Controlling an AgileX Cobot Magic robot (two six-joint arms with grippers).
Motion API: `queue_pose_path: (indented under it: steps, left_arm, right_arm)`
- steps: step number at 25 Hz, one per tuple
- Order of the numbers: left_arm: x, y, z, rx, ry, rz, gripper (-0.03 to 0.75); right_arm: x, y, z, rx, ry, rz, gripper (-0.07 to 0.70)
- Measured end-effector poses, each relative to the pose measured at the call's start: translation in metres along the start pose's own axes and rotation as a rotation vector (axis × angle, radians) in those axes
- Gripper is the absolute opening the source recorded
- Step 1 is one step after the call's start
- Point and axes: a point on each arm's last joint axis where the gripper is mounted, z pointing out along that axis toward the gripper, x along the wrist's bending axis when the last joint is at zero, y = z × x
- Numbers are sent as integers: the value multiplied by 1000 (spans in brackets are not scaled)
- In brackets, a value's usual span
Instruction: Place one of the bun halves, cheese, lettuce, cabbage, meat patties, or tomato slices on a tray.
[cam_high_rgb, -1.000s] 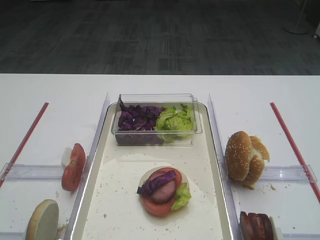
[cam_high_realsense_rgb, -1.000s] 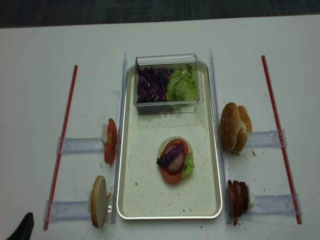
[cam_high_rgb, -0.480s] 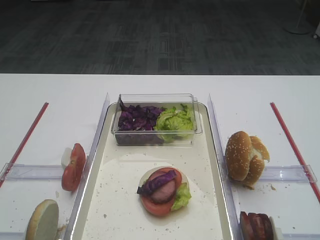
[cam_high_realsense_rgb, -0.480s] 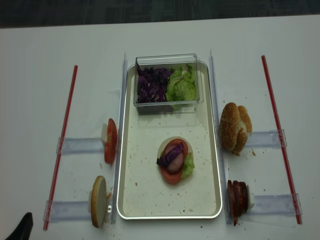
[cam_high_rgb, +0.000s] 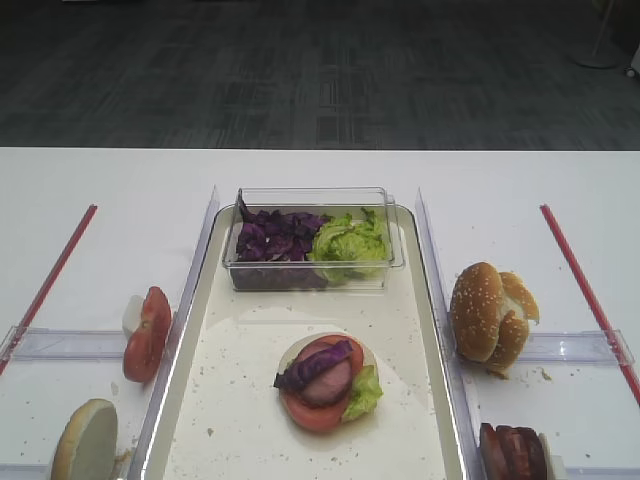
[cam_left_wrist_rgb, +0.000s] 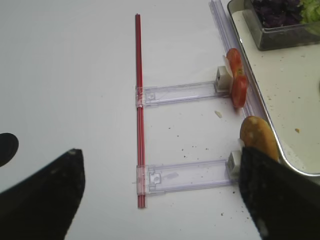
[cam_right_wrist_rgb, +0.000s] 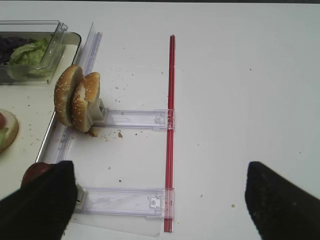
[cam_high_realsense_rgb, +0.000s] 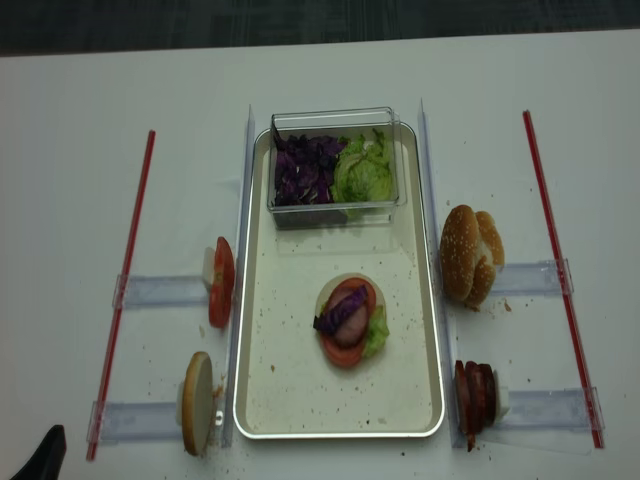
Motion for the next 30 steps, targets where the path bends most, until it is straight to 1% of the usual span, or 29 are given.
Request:
queue_pose_path:
  steps: [30]
  left_arm:
    - [0, 0, 0, 0, 0, 0, 572]
  right_arm:
    - [0, 0, 0, 0, 0, 0, 692]
